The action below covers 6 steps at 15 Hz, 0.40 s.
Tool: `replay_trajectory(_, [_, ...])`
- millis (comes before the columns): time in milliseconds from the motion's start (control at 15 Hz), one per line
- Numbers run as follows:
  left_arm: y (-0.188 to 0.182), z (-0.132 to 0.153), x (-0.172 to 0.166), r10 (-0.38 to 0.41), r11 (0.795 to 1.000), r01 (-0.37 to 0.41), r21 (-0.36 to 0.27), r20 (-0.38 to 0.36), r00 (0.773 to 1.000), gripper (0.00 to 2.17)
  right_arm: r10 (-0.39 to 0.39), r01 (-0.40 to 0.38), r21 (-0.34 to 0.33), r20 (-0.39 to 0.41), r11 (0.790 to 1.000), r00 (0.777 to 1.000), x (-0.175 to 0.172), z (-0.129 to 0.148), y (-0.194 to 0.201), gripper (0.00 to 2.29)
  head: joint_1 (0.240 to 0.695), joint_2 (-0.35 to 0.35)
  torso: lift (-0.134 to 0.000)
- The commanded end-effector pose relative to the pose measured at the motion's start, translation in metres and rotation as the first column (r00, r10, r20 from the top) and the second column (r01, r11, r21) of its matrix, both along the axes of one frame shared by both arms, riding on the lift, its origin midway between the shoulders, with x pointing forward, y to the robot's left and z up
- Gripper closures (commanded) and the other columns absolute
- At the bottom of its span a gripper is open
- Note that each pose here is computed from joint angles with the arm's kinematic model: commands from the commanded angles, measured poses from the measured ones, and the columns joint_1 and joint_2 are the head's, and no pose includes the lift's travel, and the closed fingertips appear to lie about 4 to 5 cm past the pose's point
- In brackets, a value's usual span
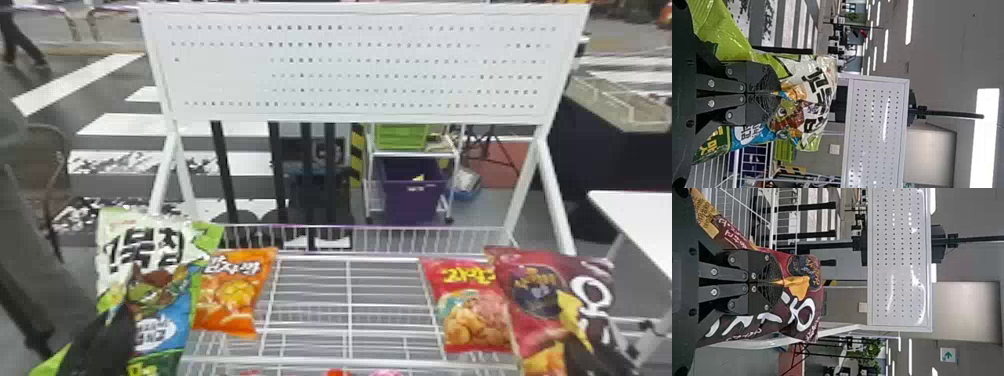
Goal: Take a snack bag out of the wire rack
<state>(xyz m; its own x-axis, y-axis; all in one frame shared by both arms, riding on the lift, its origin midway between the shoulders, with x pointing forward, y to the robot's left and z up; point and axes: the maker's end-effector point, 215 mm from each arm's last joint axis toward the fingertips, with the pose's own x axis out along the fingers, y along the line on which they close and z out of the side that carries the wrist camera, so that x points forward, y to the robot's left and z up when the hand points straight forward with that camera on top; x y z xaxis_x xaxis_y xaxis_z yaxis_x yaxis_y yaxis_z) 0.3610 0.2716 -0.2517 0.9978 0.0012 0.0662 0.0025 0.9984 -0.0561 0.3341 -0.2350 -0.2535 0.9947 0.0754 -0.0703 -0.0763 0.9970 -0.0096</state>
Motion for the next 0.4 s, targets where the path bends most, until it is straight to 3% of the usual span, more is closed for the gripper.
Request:
replay_trajectory(0, [-0.0006, 0.0014, 0.0001, -0.003, 1.000, 0.003, 0.001, 0.002, 1.000, 2.14, 0.000, 0.000, -0.002, -0.001, 1.000, 1.000, -0.0007, -0.0001, 0.0000, 2.25, 0.499, 0.000, 0.000])
replay_trajectory(333, [-0.0010, 0.0006, -0.0009, -0.004, 1.000, 0.004, 0.001, -0.001, 1.000, 2.14, 0.000, 0.000, -0.006, 0.001, 1.000, 1.000, -0.0020, 0.0006, 0.0000, 2.25, 0.499, 0.000, 0.000])
